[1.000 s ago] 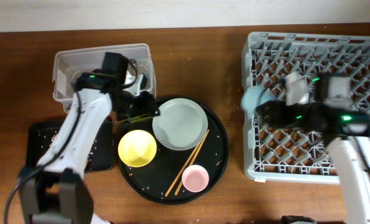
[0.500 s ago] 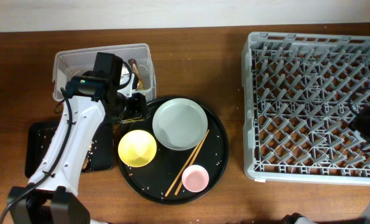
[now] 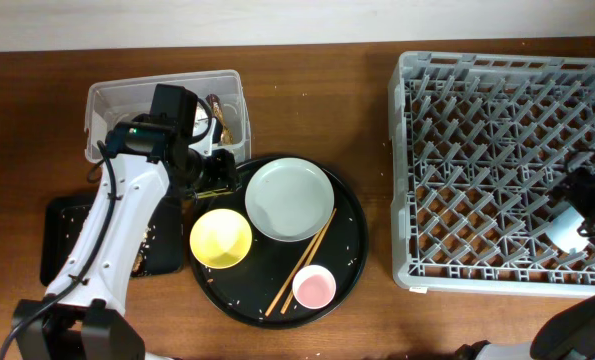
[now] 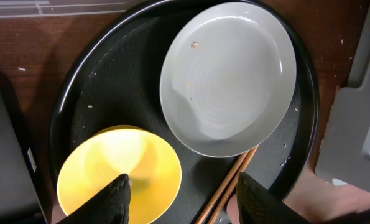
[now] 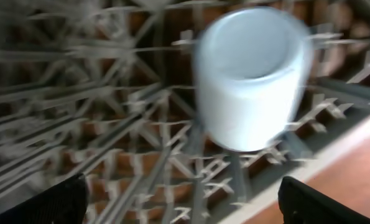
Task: Sort waste into correct bins and load items into the dishwasher rack
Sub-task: 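Grasp the pink cup with the left gripper and hand it to the right gripper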
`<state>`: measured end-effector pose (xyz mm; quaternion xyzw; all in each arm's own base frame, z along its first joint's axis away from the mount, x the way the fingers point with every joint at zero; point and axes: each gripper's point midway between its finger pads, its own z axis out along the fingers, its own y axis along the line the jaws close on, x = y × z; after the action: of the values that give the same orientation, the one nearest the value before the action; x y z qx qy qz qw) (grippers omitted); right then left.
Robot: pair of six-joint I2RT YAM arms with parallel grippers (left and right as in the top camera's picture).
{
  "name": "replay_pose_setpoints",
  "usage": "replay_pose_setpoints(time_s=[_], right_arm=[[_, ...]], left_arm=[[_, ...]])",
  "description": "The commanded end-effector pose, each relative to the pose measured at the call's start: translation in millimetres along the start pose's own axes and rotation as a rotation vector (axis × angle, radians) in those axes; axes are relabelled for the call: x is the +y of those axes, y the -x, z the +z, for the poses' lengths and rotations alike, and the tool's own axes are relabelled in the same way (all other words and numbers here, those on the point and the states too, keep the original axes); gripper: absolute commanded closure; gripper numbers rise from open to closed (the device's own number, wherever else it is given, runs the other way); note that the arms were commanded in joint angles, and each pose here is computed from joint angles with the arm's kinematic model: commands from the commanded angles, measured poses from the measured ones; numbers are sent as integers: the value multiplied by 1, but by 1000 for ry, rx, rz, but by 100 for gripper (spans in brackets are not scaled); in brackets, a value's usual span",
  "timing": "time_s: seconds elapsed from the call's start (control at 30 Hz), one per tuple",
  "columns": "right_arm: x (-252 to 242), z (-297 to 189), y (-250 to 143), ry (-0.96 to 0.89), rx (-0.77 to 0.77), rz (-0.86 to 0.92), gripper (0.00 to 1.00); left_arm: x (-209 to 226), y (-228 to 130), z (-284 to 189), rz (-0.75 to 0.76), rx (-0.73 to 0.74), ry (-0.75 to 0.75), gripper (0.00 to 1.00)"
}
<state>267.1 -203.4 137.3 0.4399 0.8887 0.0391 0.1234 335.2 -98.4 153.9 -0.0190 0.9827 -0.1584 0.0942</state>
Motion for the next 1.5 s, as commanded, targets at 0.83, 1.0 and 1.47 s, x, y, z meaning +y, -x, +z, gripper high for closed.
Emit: replay_pose_setpoints(time_s=[0.83,1.0,1.47], right_arm=[[134,-68,-94,237,-16,-539,2],[134,-68,-96,238,-8,-541,2],[272,-133,-260,1105,158,-1240,2]], left_arm=[[-80,-159,95,370,311,8,100],[-109,-93,57,292,172,-179,100],[-165,-4,-68,314,-12,-1112,100]])
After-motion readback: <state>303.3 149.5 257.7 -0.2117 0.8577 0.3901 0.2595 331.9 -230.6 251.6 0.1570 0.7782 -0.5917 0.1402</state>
